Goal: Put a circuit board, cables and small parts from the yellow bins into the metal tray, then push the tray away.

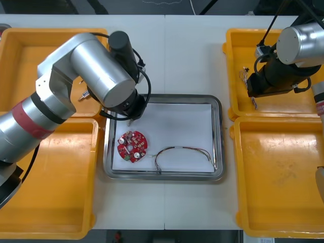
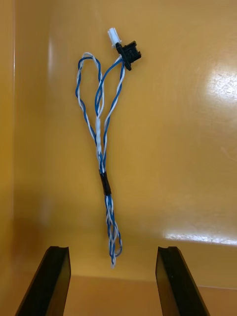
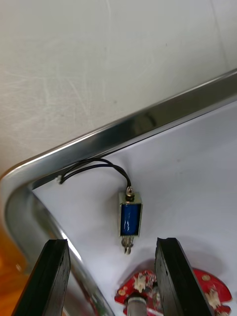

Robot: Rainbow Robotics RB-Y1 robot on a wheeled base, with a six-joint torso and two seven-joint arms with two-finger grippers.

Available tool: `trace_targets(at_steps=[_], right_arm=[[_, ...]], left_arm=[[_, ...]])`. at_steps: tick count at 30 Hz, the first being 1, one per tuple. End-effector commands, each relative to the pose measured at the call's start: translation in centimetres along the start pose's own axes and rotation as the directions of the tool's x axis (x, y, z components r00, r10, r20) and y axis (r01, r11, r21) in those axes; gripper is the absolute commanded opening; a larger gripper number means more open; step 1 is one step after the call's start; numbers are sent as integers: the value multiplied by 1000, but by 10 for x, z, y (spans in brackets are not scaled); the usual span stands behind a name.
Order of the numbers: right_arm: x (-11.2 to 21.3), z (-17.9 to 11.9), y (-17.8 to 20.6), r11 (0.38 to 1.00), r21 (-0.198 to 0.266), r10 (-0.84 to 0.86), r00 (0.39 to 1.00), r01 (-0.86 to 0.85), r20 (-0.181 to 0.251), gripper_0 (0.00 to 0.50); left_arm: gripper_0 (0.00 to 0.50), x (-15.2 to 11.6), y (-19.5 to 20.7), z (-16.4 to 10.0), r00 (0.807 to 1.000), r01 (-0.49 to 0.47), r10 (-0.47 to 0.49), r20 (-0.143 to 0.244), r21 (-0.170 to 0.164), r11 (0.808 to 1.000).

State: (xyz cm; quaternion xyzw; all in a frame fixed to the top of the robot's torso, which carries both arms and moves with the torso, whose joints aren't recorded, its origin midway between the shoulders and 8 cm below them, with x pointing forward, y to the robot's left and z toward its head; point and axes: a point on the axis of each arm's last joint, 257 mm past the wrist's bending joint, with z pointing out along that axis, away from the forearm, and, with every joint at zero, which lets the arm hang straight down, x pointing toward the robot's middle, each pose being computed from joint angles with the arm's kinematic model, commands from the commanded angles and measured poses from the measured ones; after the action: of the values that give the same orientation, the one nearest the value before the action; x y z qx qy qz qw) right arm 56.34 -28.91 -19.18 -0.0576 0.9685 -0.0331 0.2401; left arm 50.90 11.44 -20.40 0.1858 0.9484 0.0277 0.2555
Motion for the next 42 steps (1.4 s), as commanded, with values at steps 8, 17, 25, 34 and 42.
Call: trace_targets(at_steps=[8,17,25,34,42], right_arm=[[-34,3,13,997,-27,73,995,-71,74,500],[-37,21,10,993,-33,112,990,-110,91,500],[-32,30,11,988,-48,149,986,-146,76,500],[-26,39,14,985,-58,166,984,-163,59,316],[-17,39,16,983,-60,174,985,-172,21,0]], left_arm=[[500,-33,33,-75,998,-3,-5,69,106,994],[500,-35,84,-94,992,-100,87,89,150,984],[500,-28,130,-94,962,-266,258,88,99,959],[500,-29,164,-91,911,-404,391,129,97,910],[500,-35,181,-79,862,-494,476,174,79,866]])
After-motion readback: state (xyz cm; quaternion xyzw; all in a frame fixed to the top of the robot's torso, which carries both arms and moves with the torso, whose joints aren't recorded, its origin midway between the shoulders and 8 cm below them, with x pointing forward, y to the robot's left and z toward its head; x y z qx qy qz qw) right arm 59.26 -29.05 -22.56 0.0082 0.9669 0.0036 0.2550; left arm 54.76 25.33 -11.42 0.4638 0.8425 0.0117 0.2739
